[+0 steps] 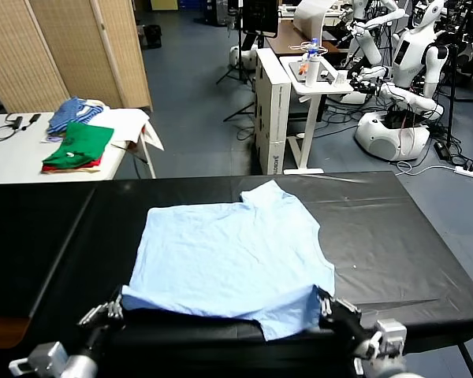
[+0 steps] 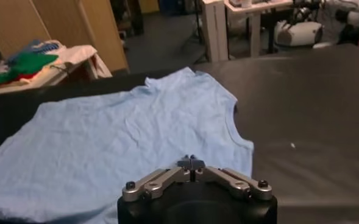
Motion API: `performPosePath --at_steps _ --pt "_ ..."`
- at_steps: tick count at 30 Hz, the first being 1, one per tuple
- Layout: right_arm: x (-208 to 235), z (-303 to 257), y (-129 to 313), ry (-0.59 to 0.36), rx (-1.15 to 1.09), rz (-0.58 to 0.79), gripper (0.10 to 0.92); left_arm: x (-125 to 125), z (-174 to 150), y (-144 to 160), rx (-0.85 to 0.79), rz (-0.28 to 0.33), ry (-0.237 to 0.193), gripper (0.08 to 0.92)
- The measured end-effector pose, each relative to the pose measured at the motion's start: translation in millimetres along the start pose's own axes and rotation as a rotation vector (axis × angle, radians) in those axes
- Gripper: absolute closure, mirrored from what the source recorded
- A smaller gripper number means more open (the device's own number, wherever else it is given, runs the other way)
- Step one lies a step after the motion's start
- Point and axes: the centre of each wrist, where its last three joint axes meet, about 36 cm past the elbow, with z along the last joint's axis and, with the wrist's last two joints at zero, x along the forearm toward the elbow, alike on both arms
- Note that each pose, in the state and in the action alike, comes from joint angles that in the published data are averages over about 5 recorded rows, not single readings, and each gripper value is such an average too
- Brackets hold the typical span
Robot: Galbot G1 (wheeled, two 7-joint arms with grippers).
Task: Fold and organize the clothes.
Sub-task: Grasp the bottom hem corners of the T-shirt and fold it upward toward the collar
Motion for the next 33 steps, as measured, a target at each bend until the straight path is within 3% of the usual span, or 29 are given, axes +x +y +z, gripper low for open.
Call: performPosePath --at_steps 13,33 --pt "-64 -9 -13 -0.013 0.041 0.018 0.883 -44 -1 0 0.022 -0.022 -0.064 0.853" --pt "-92 4 -13 0.012 0.049 0.039 0.883 -116 0 1 -0.055 0.056 -0.075 0.853"
